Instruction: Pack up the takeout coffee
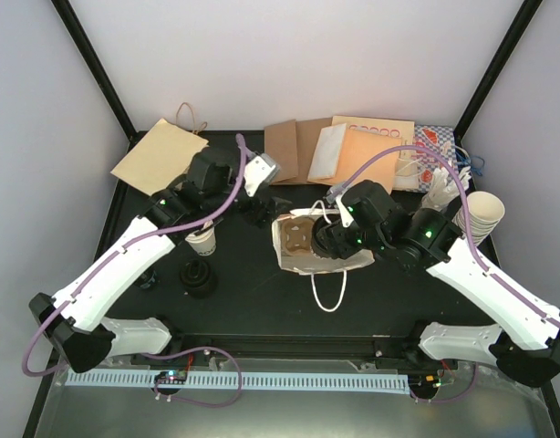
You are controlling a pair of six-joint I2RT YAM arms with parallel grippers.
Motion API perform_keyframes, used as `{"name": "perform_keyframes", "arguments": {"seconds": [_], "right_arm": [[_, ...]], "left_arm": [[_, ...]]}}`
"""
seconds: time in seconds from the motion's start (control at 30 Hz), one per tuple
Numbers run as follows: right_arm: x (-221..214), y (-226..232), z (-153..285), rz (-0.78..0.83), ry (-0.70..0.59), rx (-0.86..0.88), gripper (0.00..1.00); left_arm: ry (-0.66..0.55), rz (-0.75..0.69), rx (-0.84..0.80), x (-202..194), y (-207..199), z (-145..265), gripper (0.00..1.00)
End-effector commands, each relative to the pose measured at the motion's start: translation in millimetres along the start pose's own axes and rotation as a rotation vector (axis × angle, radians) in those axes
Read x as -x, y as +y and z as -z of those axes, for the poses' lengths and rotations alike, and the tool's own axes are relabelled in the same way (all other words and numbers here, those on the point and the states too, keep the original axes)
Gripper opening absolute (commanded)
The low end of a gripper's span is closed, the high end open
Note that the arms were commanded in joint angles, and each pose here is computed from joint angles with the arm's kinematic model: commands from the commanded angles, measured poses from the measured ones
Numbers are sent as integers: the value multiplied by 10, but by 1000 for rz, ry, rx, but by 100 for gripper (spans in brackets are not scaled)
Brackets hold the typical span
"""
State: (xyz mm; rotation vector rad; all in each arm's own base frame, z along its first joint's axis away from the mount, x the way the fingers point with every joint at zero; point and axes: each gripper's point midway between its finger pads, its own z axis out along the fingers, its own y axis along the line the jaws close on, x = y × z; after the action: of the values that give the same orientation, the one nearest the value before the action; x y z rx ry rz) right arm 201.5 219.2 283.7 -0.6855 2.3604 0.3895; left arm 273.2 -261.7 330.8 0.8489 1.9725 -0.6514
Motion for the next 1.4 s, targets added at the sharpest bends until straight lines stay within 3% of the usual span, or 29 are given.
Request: {"name": "perform_keyframes", "arguments": {"seconds": [0.0,0.3,0.47,0.73,1.0,1.37], "right_arm": [[83,24,50,12,-43,21,58],[96,38,37,12,-44,28,57],[80,29,39,12,-42,25,57],[66,23,62,18,-46,25,57],[23,96,77,43,-67,81,57],[46,179,114,65,-118,138,57]], "left_arm": [[19,-165,-90,9,-305,-78,84],[71,-225,-79,-53,-388,-349,81],[96,-259,-86,-75,-393,-441,70],[120,-306,-158,-174,-554,-431,44],[126,-307,-150,-182,-547,-415,2],[94,-323,-121,-153,-528,-255,2]]}}
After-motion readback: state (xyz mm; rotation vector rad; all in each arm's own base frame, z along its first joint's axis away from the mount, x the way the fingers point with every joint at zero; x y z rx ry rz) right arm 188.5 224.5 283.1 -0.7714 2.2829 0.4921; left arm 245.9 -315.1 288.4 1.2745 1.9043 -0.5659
